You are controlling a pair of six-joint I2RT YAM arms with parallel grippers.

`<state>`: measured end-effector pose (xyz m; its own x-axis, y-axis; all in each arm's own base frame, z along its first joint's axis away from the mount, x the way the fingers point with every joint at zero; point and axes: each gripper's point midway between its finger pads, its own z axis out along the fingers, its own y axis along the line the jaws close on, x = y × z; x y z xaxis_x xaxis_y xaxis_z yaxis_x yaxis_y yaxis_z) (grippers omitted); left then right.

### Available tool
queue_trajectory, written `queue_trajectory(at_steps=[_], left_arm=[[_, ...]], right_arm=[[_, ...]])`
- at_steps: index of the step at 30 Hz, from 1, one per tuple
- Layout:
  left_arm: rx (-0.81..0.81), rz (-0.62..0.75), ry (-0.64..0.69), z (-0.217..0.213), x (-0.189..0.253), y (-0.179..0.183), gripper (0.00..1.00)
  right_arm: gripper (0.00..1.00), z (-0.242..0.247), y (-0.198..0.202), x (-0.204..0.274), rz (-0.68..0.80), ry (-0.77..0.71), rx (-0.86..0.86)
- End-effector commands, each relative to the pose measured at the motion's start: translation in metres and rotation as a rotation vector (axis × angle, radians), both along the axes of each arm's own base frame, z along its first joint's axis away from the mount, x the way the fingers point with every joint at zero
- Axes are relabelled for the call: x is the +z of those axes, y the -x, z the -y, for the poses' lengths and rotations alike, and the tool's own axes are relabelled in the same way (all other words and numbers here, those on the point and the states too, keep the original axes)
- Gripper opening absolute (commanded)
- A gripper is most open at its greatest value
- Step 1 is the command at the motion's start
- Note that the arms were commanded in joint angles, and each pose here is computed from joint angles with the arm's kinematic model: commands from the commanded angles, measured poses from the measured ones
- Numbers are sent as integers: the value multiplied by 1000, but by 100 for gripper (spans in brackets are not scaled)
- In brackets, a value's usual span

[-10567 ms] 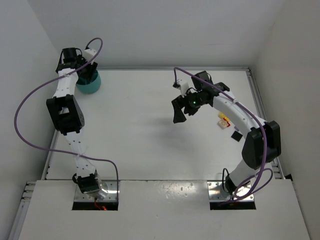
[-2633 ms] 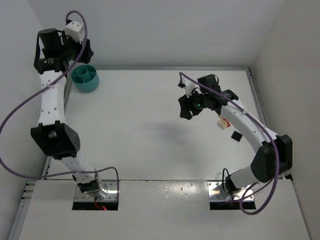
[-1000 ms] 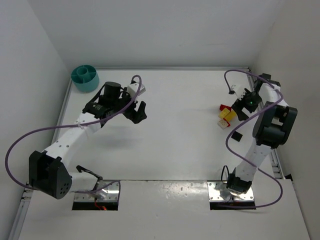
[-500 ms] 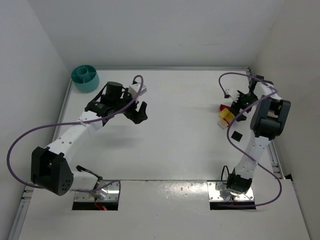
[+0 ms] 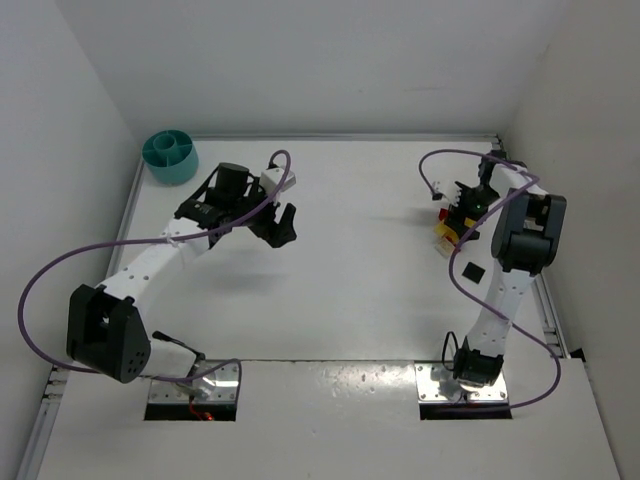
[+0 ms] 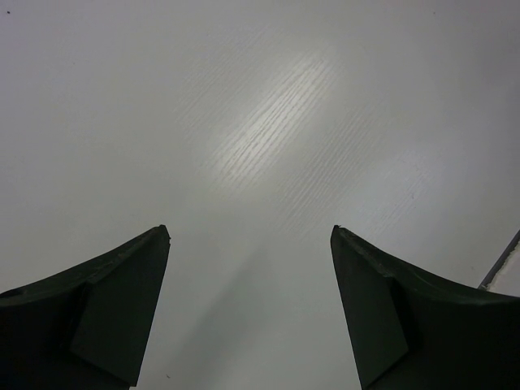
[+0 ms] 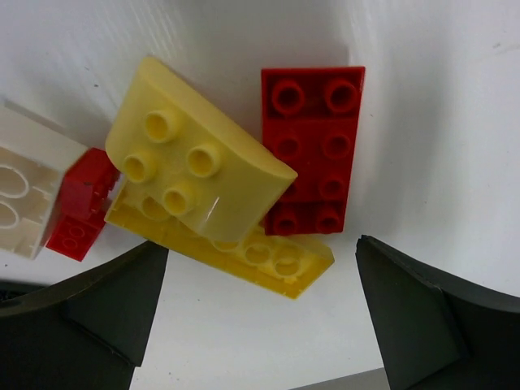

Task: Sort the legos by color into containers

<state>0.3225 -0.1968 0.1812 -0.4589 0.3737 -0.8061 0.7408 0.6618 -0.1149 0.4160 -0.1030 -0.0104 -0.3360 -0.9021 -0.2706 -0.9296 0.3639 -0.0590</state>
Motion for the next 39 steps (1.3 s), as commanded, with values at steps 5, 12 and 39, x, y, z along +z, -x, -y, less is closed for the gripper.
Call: queue_trajectory(at_steps=[5,12,39], left_arm=[[-32,56,30,10,21,-6,86],[-32,56,30,8,22,-2,86],[-110,-193,450,30,59,15,86]], right_arm=[[86,-15,7,-12,-42,-34,47],[54,-22,49,-12,-95,-26,45],[24,-189,60,157,188,-460,13]])
